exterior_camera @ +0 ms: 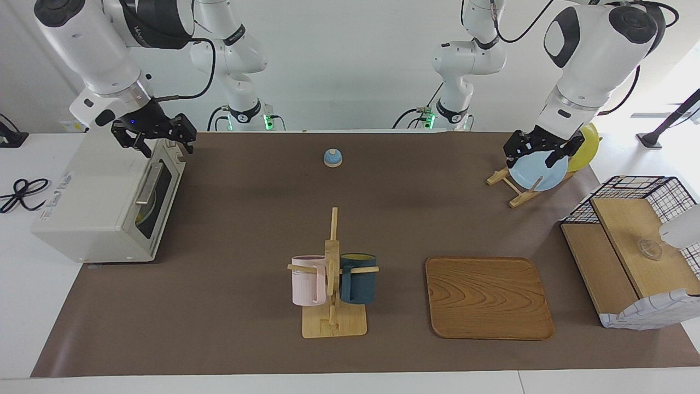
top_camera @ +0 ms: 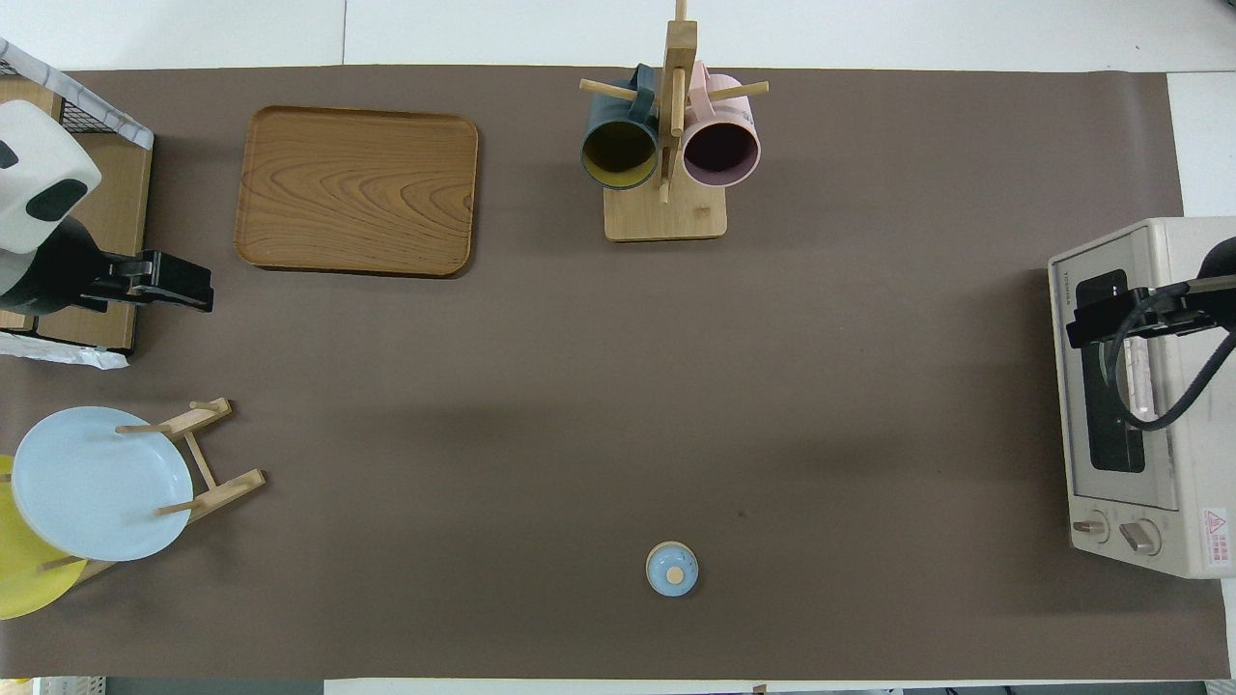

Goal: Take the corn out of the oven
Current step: 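Reach the right gripper to the toaster oven door handle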

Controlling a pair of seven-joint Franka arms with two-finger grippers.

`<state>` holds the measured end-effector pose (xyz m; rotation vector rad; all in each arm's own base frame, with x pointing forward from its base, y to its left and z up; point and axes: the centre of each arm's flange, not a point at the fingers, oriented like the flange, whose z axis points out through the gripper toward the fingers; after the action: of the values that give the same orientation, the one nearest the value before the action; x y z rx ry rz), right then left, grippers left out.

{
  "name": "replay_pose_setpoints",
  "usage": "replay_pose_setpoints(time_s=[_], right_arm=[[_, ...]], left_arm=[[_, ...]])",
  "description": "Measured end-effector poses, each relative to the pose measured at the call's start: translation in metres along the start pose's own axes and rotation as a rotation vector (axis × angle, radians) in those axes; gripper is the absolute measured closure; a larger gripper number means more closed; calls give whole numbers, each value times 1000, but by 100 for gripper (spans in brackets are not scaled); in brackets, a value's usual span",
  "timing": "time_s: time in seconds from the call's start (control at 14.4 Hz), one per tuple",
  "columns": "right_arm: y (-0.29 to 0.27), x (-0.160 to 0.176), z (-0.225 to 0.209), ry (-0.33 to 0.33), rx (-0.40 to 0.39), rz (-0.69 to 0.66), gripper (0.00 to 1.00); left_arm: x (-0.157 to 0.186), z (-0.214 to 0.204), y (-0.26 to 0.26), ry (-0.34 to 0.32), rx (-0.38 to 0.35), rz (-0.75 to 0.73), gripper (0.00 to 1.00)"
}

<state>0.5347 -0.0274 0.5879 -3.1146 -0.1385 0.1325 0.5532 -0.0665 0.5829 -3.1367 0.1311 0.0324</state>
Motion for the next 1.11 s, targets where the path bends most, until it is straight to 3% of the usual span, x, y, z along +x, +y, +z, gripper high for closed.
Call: replay_pose_setpoints(time_s=[0.48,0.76,1.11], right_arm=[[6,4,-4,46,-6,10,0],[7,4,2,39,-4,10,0],[12,8,32,89,-18,-14,58]], left_arm=[[0,0,0,0,0,0,0],[0,0,0,0,0,0,0],[0,0,0,0,0,0,0]])
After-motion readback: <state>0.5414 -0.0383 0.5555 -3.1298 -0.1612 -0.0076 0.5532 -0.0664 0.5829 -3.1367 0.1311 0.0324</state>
